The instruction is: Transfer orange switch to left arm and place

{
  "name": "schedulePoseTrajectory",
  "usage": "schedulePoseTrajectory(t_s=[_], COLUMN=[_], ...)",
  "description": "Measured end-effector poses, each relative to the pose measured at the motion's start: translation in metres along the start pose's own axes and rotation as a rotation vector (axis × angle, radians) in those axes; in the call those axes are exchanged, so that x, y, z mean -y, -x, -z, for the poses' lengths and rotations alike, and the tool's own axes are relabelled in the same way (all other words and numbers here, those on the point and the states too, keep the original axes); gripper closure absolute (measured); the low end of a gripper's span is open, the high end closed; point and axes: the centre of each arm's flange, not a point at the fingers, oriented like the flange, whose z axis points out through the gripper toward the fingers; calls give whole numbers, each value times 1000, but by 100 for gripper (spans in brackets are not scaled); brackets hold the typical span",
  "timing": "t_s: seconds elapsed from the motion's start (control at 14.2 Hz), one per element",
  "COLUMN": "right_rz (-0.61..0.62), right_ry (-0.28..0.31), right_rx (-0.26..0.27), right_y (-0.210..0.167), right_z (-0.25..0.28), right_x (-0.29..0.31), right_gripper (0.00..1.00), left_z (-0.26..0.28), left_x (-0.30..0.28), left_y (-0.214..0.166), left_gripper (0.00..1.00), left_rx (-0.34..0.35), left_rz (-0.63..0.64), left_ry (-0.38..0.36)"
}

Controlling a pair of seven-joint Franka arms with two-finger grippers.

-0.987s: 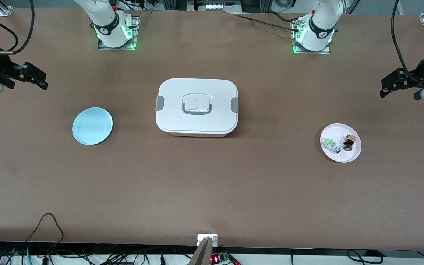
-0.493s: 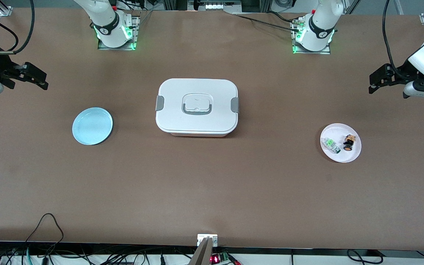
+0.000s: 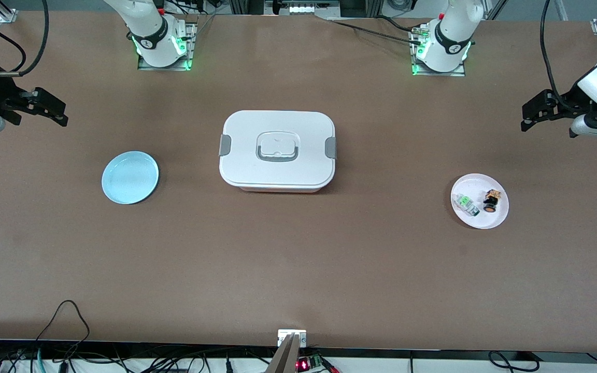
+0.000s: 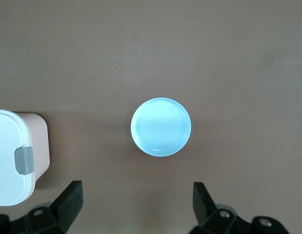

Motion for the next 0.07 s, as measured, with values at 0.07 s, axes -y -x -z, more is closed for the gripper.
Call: schedulePoseTrajectory(t_s=[0.07], right_rz=[0], right_ry=[0], right_rx=[1], right_y=[0], right_z=[0], right_x=[0], right_gripper=[0], left_z=[0], left_x=[0], left_y=[0], left_gripper=[0], left_rx=[0], left_rz=[26], left_ry=[0])
